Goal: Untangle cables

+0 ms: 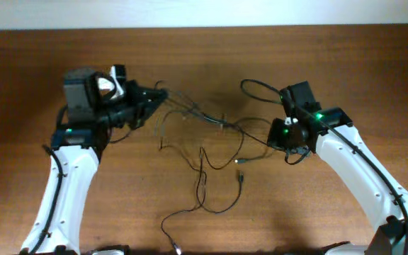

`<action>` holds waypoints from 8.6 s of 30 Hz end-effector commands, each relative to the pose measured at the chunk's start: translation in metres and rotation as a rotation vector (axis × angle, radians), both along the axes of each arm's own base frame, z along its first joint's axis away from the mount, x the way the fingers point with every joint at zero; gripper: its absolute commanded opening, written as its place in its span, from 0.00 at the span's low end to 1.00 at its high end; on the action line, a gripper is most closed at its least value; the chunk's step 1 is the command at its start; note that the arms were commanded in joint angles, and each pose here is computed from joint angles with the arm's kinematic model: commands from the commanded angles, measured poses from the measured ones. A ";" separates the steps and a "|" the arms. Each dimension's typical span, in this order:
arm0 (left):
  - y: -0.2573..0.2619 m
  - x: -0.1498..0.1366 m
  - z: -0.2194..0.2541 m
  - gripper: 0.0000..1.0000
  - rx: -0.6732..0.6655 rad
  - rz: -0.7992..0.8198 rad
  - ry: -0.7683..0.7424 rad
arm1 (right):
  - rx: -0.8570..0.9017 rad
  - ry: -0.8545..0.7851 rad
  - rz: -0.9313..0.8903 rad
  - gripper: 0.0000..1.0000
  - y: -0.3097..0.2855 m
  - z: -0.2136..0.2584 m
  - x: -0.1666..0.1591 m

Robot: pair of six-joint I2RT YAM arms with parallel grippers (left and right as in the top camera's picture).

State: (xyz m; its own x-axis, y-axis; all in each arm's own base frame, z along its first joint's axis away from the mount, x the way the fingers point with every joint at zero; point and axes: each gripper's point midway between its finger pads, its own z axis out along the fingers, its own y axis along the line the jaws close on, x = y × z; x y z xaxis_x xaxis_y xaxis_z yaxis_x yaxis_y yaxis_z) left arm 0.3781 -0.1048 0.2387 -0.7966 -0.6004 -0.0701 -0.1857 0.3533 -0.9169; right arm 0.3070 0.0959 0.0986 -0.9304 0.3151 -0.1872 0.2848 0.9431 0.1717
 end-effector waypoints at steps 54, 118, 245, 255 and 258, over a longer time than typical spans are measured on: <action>-0.046 -0.066 -0.139 0.96 0.873 -0.384 -0.177 | 0.476 -0.794 1.018 0.04 0.165 0.205 -0.016; 0.009 -0.075 -0.137 0.57 0.622 -0.123 0.035 | -0.186 0.177 0.223 0.61 -0.023 -0.103 0.016; -0.047 -0.030 -0.028 0.00 0.320 -0.162 -0.434 | -0.121 -0.837 -0.077 0.98 -0.333 0.156 0.230; -0.008 -0.061 -0.116 0.00 0.890 0.228 -0.037 | 0.094 -0.615 0.126 0.98 -0.143 0.206 0.156; 0.012 -0.071 -0.145 0.20 0.969 0.296 0.102 | 0.177 -0.447 0.292 0.98 -0.057 0.182 0.128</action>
State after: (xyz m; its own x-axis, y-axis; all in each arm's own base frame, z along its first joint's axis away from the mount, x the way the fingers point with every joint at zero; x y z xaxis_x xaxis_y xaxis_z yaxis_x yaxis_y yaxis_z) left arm 0.2986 -0.1220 0.1036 -0.7461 -0.4260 -0.5117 -0.2970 0.9008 -0.3169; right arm 0.4493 -0.0077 0.2827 -0.7845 0.2063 -0.5848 -0.0352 0.9267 0.3741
